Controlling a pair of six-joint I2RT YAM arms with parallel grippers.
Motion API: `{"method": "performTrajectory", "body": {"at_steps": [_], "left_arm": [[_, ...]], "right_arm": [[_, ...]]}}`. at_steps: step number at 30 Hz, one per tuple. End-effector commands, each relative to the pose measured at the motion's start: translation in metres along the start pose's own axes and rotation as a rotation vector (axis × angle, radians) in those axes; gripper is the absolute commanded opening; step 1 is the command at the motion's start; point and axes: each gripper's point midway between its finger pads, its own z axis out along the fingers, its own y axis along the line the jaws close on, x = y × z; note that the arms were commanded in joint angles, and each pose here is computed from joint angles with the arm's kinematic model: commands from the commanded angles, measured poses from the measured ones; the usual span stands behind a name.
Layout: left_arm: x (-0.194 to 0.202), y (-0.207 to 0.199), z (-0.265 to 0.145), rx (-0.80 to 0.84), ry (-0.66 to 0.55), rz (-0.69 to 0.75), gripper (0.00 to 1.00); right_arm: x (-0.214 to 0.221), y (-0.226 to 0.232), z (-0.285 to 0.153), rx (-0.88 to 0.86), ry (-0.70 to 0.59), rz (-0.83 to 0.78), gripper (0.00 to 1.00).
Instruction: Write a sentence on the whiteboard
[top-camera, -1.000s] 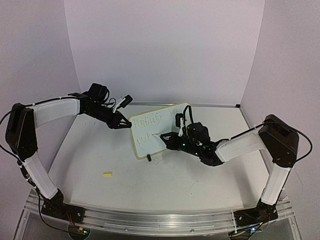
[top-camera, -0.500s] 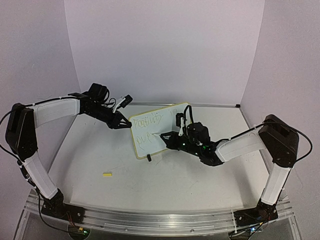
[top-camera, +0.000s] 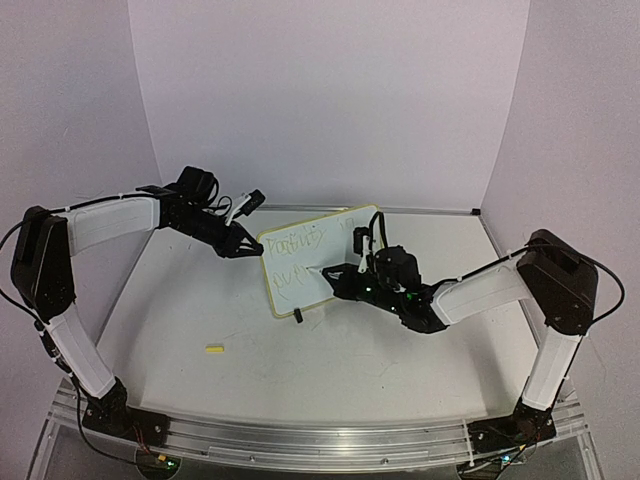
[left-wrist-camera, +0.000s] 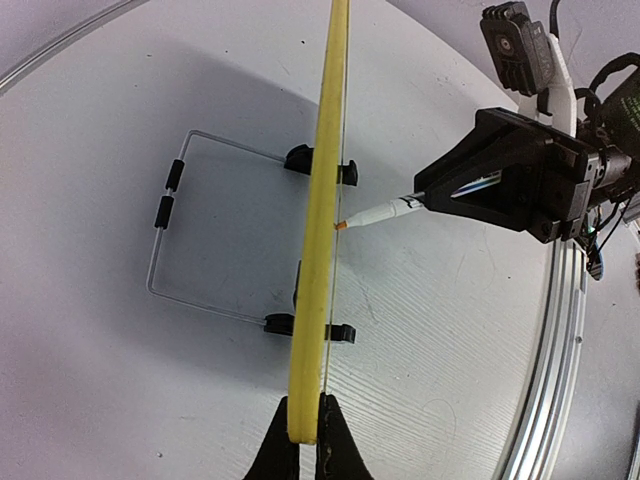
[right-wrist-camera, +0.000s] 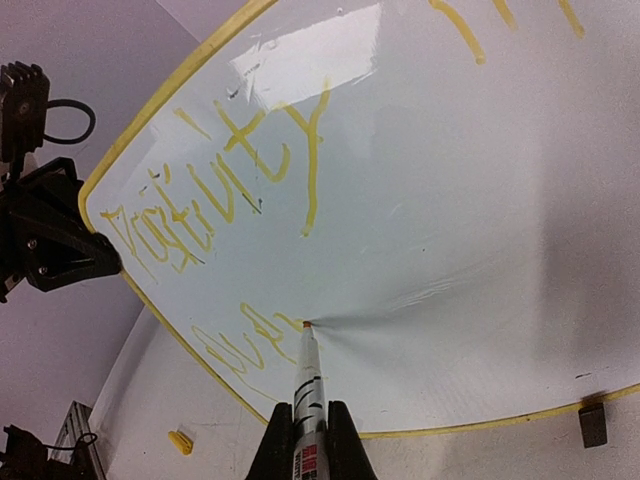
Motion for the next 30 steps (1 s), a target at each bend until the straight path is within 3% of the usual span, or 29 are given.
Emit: {"method": "performTrajectory", "body": {"at_steps": [1, 13, 30], "left_arm": [[0.020, -0.002, 0.008, -0.009, 0.089, -0.022, 0.00], [0.018, -0.002, 0.008, -0.011, 0.084, -0.019, 0.00], [0.019, -0.001, 0.009, -0.012, 0.087, -0.019, 0.00]], "right_arm": [[-0.021, -0.004, -0.005, 0.024, -0.072, 0.013, 0.00], [-0.043, 0.032, -0.025, -0.113, -0.113, -0.055, 0.00], [-0.028, 0.016, 0.001, -0.064, -0.081, -0.033, 0.00]]}}
